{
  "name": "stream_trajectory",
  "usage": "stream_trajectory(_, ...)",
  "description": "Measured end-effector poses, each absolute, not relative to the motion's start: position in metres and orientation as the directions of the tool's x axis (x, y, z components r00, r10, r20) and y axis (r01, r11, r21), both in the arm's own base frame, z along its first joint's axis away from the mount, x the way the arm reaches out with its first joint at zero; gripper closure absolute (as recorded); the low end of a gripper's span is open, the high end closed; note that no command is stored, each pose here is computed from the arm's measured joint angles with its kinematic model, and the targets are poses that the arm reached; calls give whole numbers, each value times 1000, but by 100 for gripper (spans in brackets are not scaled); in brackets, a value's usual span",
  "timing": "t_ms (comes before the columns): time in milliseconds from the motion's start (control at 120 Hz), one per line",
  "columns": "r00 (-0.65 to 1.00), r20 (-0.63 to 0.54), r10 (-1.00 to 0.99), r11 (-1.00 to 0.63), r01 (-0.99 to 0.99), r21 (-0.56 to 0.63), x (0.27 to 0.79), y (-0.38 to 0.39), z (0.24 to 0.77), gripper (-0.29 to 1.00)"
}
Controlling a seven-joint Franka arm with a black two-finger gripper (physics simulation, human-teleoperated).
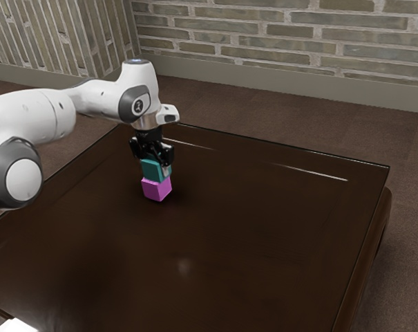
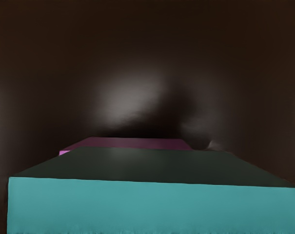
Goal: Pick up the blue block with one arm, and put the blue block on the table with one arm
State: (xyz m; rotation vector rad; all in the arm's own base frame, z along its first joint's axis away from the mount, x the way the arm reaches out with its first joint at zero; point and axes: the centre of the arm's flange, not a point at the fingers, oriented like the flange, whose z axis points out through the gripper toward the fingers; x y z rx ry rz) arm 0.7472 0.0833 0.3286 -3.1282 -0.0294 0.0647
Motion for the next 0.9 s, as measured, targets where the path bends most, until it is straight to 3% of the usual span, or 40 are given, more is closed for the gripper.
stream_trajectory(200,991,-25,-131,-991,-130,24,753,-26,335,30)
stream_trajectory(333,977,-105,-187,-982,-186,18,748,-63,265,30)
stream_trajectory(417,975,-114,-193,-981,-193,9,747,-67,251,27)
stream_trajectory(667,980,-46,-192,-981,-193,-16,754,-68,292,11)
stream_trajectory(767,982,32,-186,-982,-185,-35,754,-64,356,7)
stream_trajectory(842,964,157,-214,-977,-208,-55,732,-49,491,5)
stream_trajectory(900,933,204,-296,-952,-271,-141,661,-55,618,3)
